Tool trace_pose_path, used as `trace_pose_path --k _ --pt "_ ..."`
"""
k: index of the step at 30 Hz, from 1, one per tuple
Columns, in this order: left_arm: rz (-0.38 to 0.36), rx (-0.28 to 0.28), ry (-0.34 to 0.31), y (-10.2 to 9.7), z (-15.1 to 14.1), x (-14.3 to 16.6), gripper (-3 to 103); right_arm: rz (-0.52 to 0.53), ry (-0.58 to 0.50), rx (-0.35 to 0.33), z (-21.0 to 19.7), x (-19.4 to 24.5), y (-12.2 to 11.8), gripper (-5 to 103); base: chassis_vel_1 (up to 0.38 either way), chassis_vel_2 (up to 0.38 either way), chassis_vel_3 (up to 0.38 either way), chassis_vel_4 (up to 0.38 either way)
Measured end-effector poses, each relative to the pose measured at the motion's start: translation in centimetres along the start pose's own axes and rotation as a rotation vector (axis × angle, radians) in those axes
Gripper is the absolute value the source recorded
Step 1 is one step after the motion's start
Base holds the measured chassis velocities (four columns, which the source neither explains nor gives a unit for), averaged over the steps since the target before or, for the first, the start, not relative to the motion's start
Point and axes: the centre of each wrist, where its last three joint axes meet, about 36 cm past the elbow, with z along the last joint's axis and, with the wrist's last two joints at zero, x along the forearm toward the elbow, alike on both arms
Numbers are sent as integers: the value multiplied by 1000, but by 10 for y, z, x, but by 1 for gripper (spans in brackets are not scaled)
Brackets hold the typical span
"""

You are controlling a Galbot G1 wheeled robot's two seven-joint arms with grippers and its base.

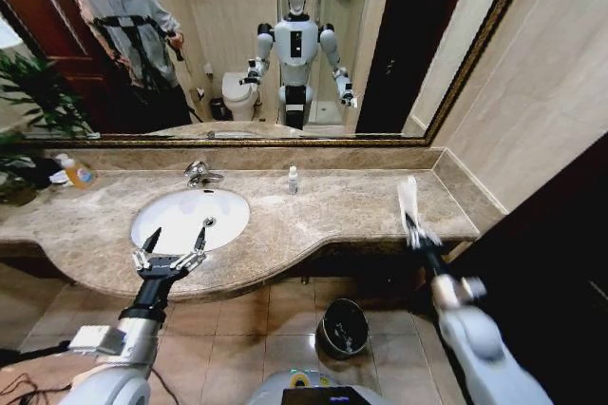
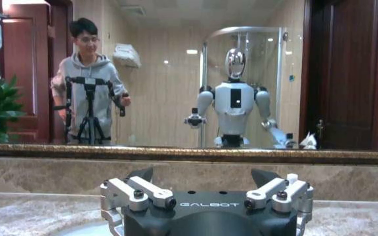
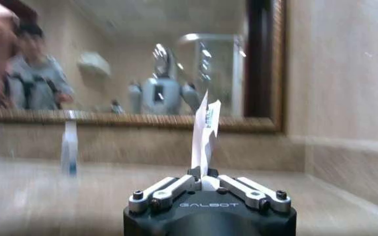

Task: Pick up the trash from the sink and place it in the trash bin.

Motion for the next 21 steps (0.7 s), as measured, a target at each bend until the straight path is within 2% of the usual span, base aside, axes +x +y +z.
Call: trace_pose_path --k 2,3,6,8,14,17,18,19,21 --pt "0 0 0 0 0 0 100 74 64 -6 43 64 6 0 0 0 0 0" --pt "0 0 0 0 0 0 100 74 64 -6 43 64 6 0 0 0 0 0" --pt "0 0 0 0 0 0 100 137 135 7 84 116 6 0 0 0 0 0" --pt "0 0 0 0 0 0 100 160 243 14 113 153 10 0 0 0 0 0" --pt "0 0 0 0 0 0 100 148 367 41 161 161 18 0 0 0 0 0" --pt "0 0 0 0 0 0 100 68 500 47 180 150 28 0 0 0 0 0" --pt "0 0 0 0 0 0 100 4 560 30 188 145 36 0 0 0 0 0" --pt "0 0 0 0 0 0 100 4 560 30 188 145 36 0 0 0 0 0" --pt "0 0 0 0 0 0 100 -145 729 26 204 136 51 0 0 0 0 0"
